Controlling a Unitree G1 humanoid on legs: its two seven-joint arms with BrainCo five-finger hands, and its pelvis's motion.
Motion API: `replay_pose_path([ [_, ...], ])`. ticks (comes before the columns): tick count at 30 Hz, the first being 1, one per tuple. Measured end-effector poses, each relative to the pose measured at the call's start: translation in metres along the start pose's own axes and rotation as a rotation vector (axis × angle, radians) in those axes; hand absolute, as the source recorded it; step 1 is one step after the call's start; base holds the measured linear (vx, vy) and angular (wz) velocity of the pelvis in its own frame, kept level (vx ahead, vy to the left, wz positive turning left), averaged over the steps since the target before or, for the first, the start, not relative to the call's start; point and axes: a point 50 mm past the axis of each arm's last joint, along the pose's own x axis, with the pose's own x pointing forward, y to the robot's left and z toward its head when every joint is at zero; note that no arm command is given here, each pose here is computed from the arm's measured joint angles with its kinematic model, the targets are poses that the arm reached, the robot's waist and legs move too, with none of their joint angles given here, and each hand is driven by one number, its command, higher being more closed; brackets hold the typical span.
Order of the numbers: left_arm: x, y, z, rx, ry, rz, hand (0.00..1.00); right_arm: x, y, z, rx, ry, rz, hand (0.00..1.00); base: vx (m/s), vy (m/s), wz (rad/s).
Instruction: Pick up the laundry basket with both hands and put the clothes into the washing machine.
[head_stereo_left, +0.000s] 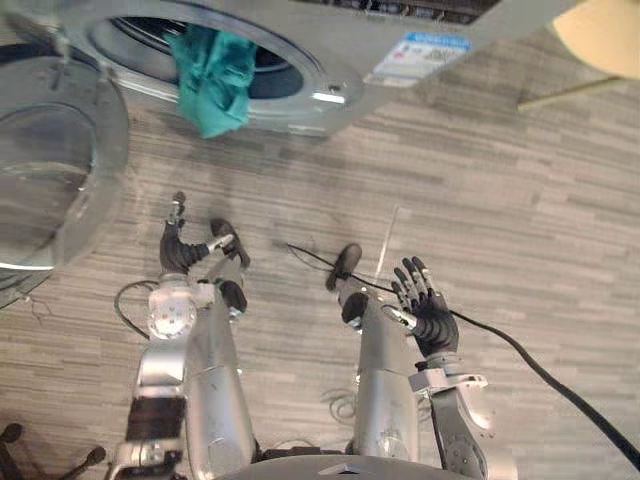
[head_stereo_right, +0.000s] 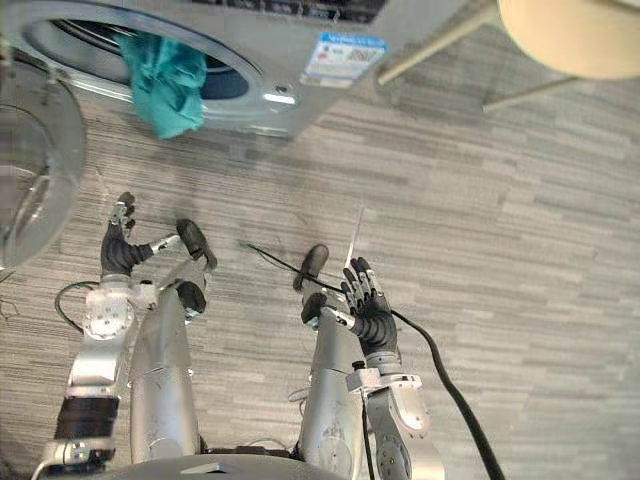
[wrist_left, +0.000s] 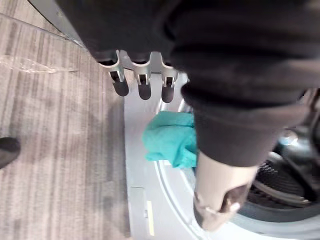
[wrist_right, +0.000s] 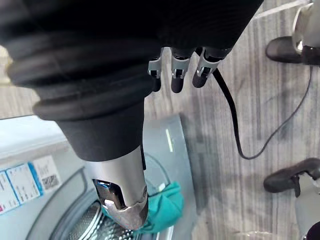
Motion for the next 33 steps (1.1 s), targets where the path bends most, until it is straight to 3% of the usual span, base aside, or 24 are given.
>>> replay_pose_path([
  [6,-0.008,-0.014,-0.001,-0.133,-0.001,-0.072,0.00,0.008,-0.012,-0.027,-0.089,0.122,-0.053,0.00,0.02,-0.015,0.38],
  [9,-0.013,-0.021,-0.015,-0.197,0.067,-0.105,0.00,0.031,-0.016,-0.032,-0.129,0.146,-0.070,0.00,0.02,-0.063,0.66],
  [15,-0.033,-0.026,-0.039,-0.314,0.197,-0.124,0.00,0.100,-0.024,0.009,-0.040,-0.045,-0.219,0.00,-0.02,-0.092,0.48],
  [20,-0.037,-0.040,-0.036,-0.380,0.205,-0.163,0.00,0.138,-0.030,0.025,-0.014,-0.068,-0.321,0.00,0.00,-0.067,0.50],
  [27,-0.031,-0.056,-0.006,-0.491,0.087,-0.225,0.00,0.199,-0.006,0.074,0.006,-0.128,-0.298,0.00,0.02,-0.043,0.31],
  [33,-0.025,-0.068,0.008,-0.582,0.052,-0.255,0.00,0.225,0.017,0.091,0.048,-0.101,-0.273,0.00,-0.01,-0.021,0.07],
])
